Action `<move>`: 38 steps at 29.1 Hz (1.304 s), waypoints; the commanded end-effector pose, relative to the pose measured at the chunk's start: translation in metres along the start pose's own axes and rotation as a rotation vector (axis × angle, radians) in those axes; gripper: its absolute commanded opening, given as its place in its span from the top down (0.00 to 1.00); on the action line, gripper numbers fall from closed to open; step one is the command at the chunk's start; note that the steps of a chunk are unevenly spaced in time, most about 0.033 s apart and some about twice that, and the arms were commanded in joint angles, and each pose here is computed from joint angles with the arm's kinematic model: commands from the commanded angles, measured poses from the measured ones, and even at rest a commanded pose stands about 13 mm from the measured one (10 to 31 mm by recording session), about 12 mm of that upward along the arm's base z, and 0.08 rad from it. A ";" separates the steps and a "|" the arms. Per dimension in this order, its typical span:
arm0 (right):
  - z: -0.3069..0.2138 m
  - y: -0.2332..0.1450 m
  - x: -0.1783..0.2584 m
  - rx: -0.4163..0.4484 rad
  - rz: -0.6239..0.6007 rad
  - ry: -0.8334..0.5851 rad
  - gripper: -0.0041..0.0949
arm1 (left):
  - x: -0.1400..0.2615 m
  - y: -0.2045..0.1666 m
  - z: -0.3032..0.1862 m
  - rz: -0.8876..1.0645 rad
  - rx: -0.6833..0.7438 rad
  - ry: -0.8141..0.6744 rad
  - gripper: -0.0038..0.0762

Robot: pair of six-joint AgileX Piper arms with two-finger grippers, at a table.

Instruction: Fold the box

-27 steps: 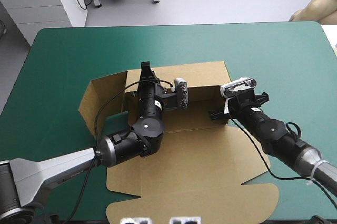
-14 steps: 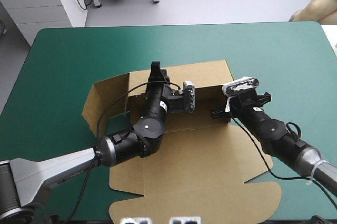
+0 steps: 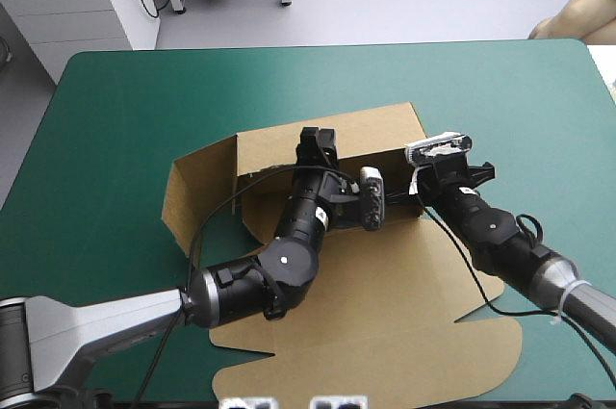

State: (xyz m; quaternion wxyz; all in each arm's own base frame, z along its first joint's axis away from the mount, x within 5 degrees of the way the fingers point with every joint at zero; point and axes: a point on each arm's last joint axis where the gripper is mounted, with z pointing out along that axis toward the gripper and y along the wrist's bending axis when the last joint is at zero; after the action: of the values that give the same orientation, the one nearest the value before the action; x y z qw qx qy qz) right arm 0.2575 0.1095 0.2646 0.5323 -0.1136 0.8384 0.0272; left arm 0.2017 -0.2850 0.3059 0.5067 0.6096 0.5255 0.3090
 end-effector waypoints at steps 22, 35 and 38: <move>0.021 -0.019 -0.021 -0.108 0.152 0.015 0.98 | 0.012 0.050 -0.042 -0.435 0.385 -0.007 0.94; 0.022 -0.021 -0.020 -0.091 0.151 0.015 0.98 | 0.171 0.159 -0.057 -1.169 0.417 -0.043 0.94; 0.022 -0.021 -0.020 -0.086 0.151 0.015 0.98 | 0.211 0.167 -0.067 -1.300 0.342 0.017 0.94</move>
State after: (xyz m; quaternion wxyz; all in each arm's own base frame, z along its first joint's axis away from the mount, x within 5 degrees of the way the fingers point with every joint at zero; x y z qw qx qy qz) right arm 0.2900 0.0941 0.2583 0.4989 -0.0786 0.8593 0.0809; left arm 0.2578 -0.0859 0.4227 0.4236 0.3073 0.8432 -0.1235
